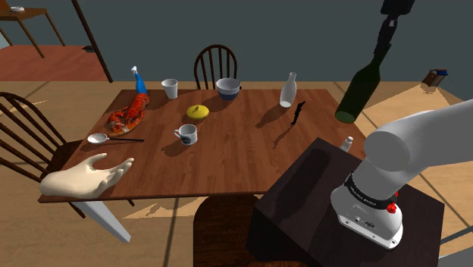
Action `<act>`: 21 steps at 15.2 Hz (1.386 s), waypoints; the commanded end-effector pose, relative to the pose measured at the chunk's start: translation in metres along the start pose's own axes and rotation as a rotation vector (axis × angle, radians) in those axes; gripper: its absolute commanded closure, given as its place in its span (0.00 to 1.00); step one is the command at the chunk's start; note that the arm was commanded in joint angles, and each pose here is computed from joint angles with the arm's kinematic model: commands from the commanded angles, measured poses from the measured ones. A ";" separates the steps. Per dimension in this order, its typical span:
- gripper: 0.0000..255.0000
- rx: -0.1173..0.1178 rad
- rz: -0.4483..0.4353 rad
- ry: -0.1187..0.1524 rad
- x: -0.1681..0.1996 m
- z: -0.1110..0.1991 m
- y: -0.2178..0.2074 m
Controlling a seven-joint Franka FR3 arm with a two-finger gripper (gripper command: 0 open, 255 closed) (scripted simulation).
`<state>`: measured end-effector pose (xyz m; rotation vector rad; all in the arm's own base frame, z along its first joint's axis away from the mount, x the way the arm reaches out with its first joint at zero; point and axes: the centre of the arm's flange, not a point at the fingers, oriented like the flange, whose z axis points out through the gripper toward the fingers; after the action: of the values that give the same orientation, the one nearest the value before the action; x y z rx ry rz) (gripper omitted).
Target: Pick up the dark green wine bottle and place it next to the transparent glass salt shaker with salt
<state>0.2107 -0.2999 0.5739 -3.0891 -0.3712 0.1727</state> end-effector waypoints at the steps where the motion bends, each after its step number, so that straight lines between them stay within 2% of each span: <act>1: 1.00 -0.001 0.000 0.001 0.001 0.010 0.001; 21: 1.00 -0.001 0.000 0.001 0.012 0.115 0.005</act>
<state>0.2105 -0.3000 0.4625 -3.0890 -0.3712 0.1727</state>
